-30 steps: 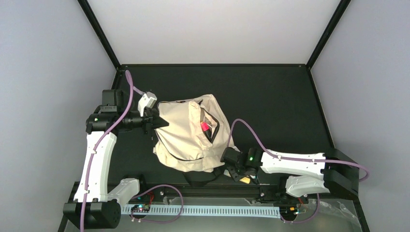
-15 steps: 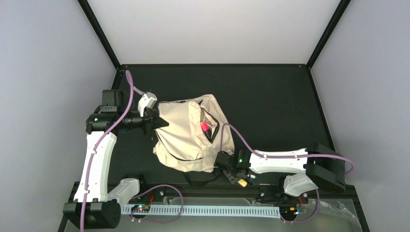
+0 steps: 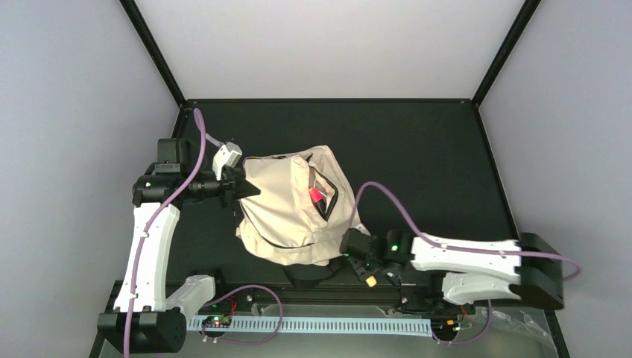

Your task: Pack the student bag

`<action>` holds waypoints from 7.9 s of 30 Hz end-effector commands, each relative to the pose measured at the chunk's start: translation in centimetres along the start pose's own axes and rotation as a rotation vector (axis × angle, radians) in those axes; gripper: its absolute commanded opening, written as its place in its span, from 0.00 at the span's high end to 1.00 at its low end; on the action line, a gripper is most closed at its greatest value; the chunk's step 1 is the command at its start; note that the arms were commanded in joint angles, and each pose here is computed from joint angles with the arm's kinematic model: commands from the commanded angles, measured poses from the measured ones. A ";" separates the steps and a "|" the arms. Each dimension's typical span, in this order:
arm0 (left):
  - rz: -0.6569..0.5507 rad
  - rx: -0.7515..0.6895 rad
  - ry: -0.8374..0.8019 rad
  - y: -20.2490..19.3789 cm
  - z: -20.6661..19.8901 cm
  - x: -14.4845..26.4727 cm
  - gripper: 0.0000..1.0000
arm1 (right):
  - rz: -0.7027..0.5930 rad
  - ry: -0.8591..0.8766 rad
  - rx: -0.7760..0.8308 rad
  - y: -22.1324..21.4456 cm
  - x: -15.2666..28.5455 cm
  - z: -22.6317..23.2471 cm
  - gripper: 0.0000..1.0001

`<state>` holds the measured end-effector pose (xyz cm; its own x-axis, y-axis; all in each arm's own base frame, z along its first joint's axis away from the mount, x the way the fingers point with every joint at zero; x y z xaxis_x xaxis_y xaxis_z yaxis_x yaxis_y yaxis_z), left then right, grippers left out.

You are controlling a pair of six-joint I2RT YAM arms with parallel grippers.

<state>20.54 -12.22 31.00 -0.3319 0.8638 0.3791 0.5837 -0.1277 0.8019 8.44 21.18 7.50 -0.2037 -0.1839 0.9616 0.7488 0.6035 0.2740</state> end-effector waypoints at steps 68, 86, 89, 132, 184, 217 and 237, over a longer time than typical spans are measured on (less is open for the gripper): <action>-0.067 -0.070 -0.059 1.9 -1.5 0.8 0.98 | 0.208 -0.055 -0.239 -0.9 -5.9 -5.8 0.67; -0.066 -0.069 -0.056 1.8 -1.4 0.7 0.98 | -0.152 -0.250 -0.293 4.9 3.1 -9.3 0.99; -0.067 -0.072 -0.055 1.8 -1.4 0.7 0.98 | -0.334 -0.274 -0.283 8.9 8.1 -9.8 0.99; -0.051 -0.070 -0.031 1.8 -1.3 0.9 0.98 | -0.351 -0.129 0.169 25.6 6.0 -4.2 0.39; 0.274 -0.344 0.006 9.1 12.1 -14.3 0.01 | -0.636 0.259 0.515 25.0 4.9 0.6 0.99; 0.338 -0.298 -0.111 1.2 11.4 -10.8 0.98 | -0.787 0.482 0.369 26.5 12.3 -4.6 0.36; 0.195 -0.354 -0.089 3.6 7.3 -8.8 0.98 | -0.714 0.136 0.738 27.1 8.4 -3.9 0.73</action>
<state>31.53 -15.85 24.43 -0.1600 0.7870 0.5958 0.4046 -0.4983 0.7668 29.38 33.22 22.87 -0.3375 -0.7552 0.5620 -0.0174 0.6019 0.7984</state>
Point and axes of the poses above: each gripper's point midway between its finger pads, its own x axis back along the fingers, its own z axis along the line the jaws close on, y = z × x, the point moved 2 cm from there along x, back along the fingers, and after that the axes turned 6 degrees about x, right-handed, at the moved point
